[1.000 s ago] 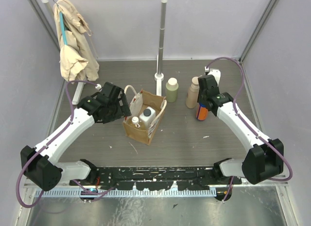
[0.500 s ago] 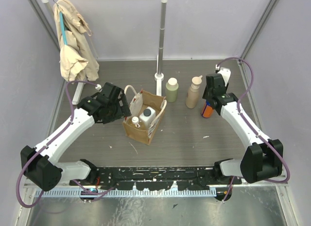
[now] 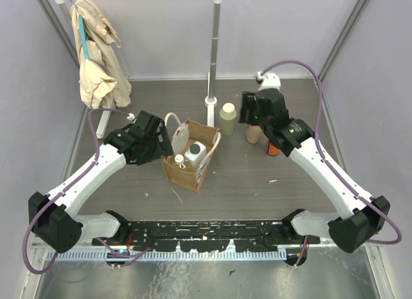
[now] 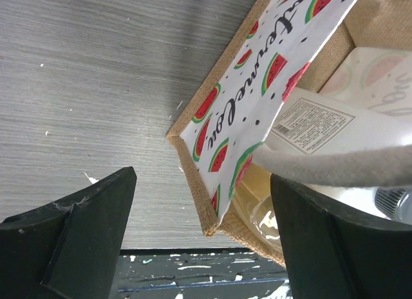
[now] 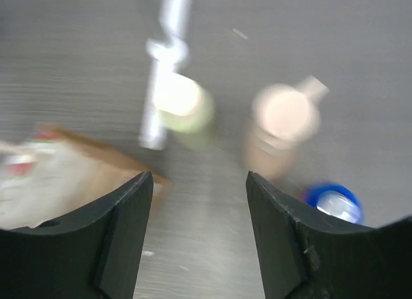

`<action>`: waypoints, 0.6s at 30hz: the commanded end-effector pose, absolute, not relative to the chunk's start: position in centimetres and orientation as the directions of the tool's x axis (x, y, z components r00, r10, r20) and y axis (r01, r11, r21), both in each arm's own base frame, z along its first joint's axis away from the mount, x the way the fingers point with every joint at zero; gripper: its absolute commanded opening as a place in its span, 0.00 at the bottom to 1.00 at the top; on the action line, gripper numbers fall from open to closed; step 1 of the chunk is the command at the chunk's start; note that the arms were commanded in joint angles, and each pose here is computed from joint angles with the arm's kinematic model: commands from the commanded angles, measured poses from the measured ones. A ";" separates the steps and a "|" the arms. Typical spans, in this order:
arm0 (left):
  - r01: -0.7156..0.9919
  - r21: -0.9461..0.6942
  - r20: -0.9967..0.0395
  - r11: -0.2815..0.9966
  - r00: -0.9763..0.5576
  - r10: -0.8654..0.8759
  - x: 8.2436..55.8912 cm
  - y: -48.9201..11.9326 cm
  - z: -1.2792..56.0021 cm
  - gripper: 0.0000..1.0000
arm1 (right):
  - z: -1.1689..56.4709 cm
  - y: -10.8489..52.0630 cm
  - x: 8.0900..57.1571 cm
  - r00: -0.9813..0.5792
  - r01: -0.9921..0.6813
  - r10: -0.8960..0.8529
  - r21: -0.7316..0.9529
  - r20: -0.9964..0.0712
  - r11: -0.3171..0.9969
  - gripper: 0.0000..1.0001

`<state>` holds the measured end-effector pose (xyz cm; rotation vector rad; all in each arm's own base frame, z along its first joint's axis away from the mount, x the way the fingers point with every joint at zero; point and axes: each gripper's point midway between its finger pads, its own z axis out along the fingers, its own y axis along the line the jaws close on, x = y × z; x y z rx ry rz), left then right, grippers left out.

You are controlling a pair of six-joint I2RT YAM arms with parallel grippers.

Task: Take the personal care products out of the canvas bag

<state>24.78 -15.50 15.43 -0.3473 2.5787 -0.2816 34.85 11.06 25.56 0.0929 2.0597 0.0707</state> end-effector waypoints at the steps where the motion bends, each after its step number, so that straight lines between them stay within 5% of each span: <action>1: -0.186 -0.289 -0.461 0.939 -0.833 -0.307 25.2 -16.1 15.1 0.92 | 33.7 20.1 34.4 -0.392 -0.273 0.041 0.159 -0.919 0.949 0.65; 9: -0.186 -0.308 -0.473 0.933 -0.821 -0.320 25.4 -16.3 15.8 0.91 | 32.2 29.5 33.1 -0.534 -0.475 -0.060 0.241 -0.843 0.846 0.64; 18: -0.190 -0.320 -0.453 0.928 -0.830 -0.326 25.0 -16.4 15.5 0.92 | 29.3 32.4 30.3 -0.734 -0.371 0.073 0.488 -0.675 0.790 0.62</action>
